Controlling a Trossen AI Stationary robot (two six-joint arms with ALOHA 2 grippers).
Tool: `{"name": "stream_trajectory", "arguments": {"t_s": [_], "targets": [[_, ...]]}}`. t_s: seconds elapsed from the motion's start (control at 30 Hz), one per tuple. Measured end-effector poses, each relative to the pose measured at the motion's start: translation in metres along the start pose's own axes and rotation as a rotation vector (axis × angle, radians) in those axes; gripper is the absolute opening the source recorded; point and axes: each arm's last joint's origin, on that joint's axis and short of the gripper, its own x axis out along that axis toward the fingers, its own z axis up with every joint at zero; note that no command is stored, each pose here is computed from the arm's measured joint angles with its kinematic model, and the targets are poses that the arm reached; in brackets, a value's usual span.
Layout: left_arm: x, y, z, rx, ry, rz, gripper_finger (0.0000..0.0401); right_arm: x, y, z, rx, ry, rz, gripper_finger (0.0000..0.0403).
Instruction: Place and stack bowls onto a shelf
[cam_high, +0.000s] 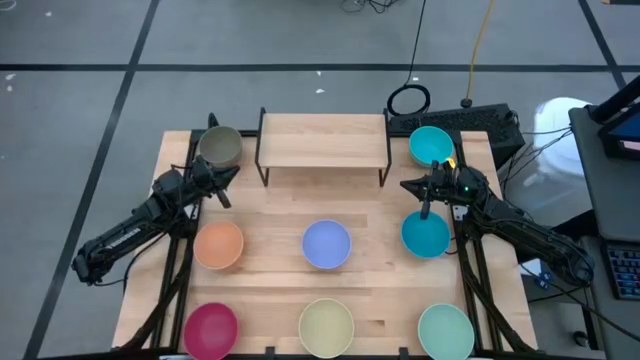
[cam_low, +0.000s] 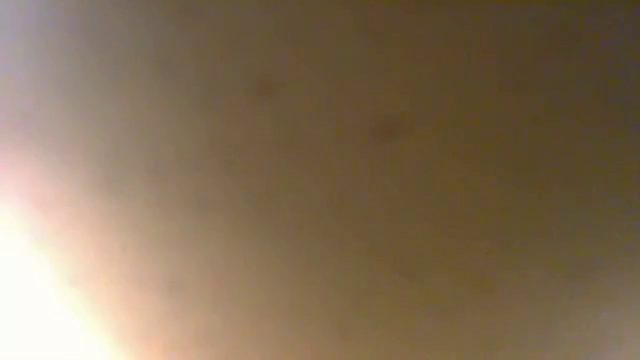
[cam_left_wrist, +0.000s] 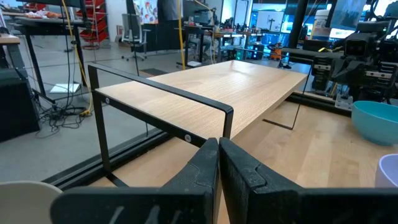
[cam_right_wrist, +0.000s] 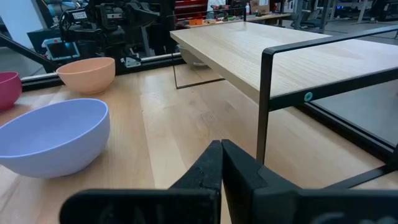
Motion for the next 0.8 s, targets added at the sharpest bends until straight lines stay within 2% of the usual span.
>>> {"name": "stream_trajectory", "arguments": {"t_s": [0.8], "targets": [[-0.0001, 0.0, 0.0033, 0.004, -0.034, 0.006, 0.0019, 0.0, 0.0, 0.0, 0.0, 0.0, 0.0, 0.0]]}}
